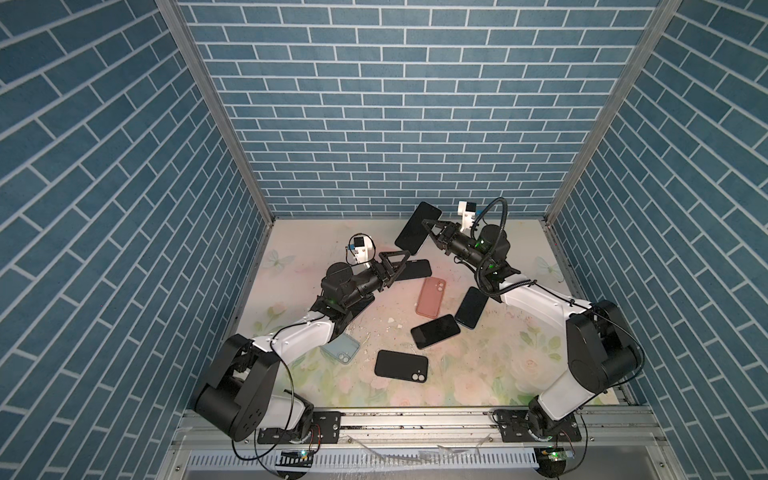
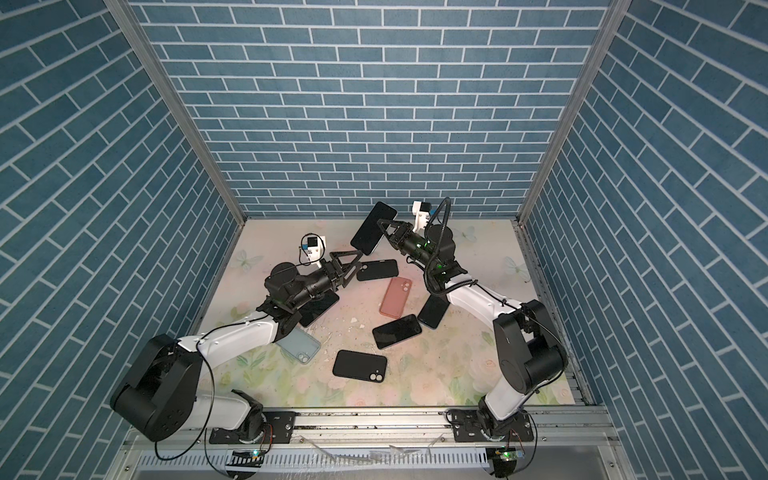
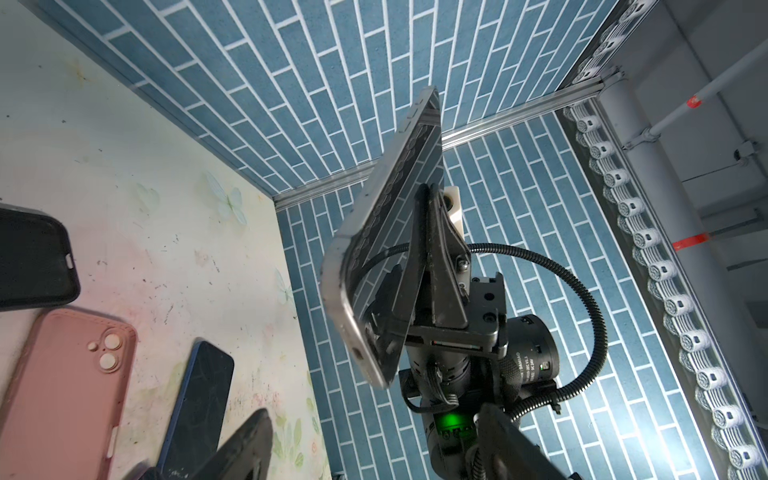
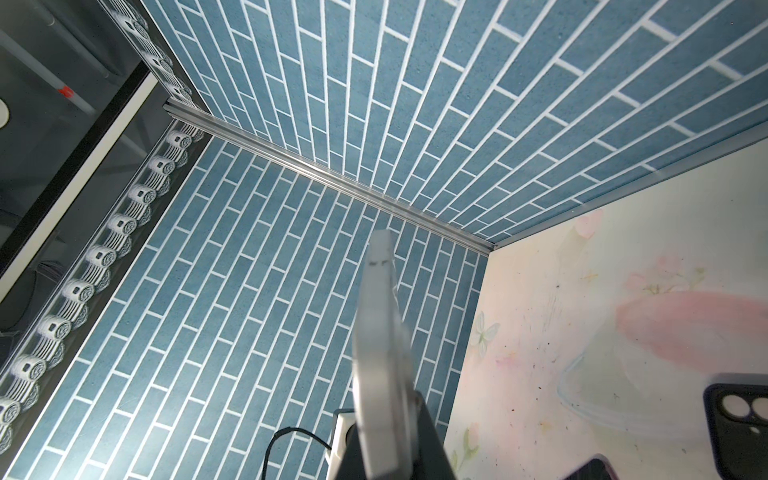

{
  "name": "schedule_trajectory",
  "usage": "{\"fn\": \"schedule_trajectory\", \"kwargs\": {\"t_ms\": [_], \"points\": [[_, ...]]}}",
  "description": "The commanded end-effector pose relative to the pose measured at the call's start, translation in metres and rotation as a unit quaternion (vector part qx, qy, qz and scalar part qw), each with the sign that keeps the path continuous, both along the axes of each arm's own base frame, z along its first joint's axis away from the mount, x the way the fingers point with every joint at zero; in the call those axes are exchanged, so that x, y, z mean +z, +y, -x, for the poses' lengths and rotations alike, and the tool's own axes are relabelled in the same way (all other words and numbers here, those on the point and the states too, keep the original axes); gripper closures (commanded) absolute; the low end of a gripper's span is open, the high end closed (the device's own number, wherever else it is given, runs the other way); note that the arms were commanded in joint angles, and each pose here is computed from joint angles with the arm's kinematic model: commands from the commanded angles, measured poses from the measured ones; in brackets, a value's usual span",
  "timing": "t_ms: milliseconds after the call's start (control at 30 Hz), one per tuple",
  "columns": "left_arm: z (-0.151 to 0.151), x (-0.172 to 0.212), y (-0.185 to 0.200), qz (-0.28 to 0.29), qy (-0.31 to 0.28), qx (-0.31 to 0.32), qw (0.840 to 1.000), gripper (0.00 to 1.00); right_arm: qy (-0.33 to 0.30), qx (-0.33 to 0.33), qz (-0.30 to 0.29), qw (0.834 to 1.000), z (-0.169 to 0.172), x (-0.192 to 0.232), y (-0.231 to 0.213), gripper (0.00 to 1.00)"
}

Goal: Put the phone into the phone case
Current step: 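Lift the phone upright with the right gripper while the left gripper approaches it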

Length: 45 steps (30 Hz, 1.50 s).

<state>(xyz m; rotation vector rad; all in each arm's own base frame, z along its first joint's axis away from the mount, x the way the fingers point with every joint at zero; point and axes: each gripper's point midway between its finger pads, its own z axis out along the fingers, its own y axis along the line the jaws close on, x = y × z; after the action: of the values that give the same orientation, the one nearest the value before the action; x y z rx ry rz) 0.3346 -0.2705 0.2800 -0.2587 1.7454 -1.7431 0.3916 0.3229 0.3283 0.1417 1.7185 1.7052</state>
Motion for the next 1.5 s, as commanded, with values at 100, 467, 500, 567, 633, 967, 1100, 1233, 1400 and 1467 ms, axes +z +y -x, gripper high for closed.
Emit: {"fn": "schedule_trajectory", "kwargs": {"t_ms": [100, 467, 500, 567, 633, 967, 1100, 1233, 1400, 1467], "points": [[-0.016, 0.04, -0.001, 0.051, -0.061, 0.027, 0.996, 0.3, -0.022, 0.02, -0.051, 0.998, 0.017, 0.028, 0.003, 1.0], [-0.021, 0.059, -0.012, 0.113, -0.099, 0.013, 0.988, 0.66, -0.02, 0.026, -0.069, 0.997, 0.016, 0.028, 0.005, 1.0], [-0.02, 0.061, -0.012, 0.118, -0.103, 0.012, 0.988, 0.68, -0.019, 0.027, -0.067, 0.997, 0.016, 0.027, 0.005, 1.0], [-0.02, 0.063, -0.011, 0.117, -0.109, 0.014, 0.987, 0.75, -0.017, 0.029, -0.065, 0.997, 0.014, 0.024, 0.006, 1.0], [-0.018, 0.066, -0.011, 0.112, -0.12, 0.014, 0.986, 0.82, -0.018, 0.027, -0.066, 0.997, 0.013, 0.023, 0.005, 1.0], [-0.019, 0.059, -0.003, 0.076, -0.13, -0.003, 0.989, 1.0, -0.048, 0.023, -0.011, 0.999, 0.008, 0.017, -0.02, 0.74], [-0.013, 0.047, -0.001, 0.017, -0.123, -0.056, 0.991, 1.0, -0.069, 0.046, 0.064, 0.995, 0.017, 0.004, -0.036, 0.55], [0.001, 0.037, 0.006, -0.077, -0.122, -0.11, 0.983, 1.0, -0.076, 0.058, 0.143, 0.985, 0.032, -0.02, -0.06, 0.47], [0.034, 0.023, 0.019, -0.209, -0.113, -0.177, 0.955, 1.0, -0.159, 0.082, 0.222, 0.959, 0.072, -0.03, -0.077, 0.41], [0.048, 0.02, 0.022, -0.228, -0.106, -0.212, 0.944, 1.0, -0.164, 0.109, 0.25, 0.948, 0.088, -0.036, -0.08, 0.35]]}}
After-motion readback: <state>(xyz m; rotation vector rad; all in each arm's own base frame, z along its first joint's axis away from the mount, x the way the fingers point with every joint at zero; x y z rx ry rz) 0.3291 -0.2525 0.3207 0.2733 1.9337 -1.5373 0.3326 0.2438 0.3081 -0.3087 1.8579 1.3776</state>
